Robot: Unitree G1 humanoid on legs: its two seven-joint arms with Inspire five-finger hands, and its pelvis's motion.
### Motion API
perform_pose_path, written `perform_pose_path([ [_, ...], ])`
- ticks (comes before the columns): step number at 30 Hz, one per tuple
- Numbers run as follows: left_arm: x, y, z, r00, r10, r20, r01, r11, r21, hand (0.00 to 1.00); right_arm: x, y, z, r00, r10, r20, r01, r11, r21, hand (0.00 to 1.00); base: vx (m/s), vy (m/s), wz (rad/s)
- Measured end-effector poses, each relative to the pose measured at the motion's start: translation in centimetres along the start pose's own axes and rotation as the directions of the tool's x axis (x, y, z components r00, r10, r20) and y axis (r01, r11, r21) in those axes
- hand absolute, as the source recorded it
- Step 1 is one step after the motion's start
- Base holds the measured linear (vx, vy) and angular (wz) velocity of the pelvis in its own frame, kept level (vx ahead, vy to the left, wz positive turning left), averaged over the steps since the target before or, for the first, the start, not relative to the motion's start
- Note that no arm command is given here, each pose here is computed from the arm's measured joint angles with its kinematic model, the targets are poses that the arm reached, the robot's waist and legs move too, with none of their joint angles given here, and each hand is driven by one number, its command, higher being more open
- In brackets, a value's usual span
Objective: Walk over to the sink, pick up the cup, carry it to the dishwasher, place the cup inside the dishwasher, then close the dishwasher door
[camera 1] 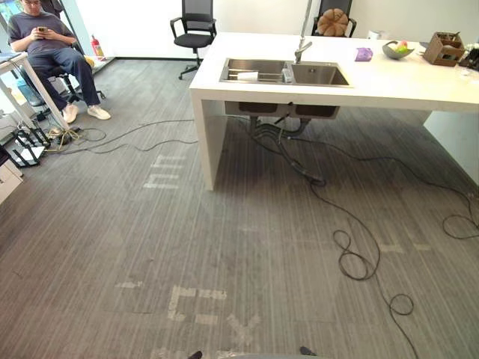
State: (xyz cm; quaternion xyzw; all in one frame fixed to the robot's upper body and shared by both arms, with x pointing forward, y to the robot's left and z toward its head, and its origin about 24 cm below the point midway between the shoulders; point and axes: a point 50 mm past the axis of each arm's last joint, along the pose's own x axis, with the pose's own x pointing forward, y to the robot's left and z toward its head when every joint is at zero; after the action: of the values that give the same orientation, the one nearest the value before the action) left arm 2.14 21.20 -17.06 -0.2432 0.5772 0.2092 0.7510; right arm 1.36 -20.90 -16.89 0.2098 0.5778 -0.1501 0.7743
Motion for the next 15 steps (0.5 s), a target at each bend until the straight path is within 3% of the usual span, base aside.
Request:
perform_pose_path([
  [1, 0.1, -0.5, 0.7, 0.999, -0.014, 0.041, 0.012, 0.999, 0.049, 1.00, 0.3, 0.6, 1.0, 0.999, -0.002, 0.033, 0.005, 0.995, -0.098, 1.00, -0.02, -0.023, 0.06],
  [7, 0.3, -1.9, 2.4, 0.989, -0.053, 0.139, 0.027, 0.983, 0.183, 1.00, 0.7, 1.4, 2.8, 0.997, -0.018, 0.072, 0.036, 0.963, -0.266, 1.00, -0.05, -0.038, 0.07],
  [15, 0.3, -1.6, 2.6, 0.990, -0.008, 0.140, -0.024, 0.974, 0.226, 1.00, 0.9, 1.7, 3.2, 1.000, -0.015, 0.014, 0.019, 0.949, -0.316, 1.00, -0.04, -0.023, 0.08],
])
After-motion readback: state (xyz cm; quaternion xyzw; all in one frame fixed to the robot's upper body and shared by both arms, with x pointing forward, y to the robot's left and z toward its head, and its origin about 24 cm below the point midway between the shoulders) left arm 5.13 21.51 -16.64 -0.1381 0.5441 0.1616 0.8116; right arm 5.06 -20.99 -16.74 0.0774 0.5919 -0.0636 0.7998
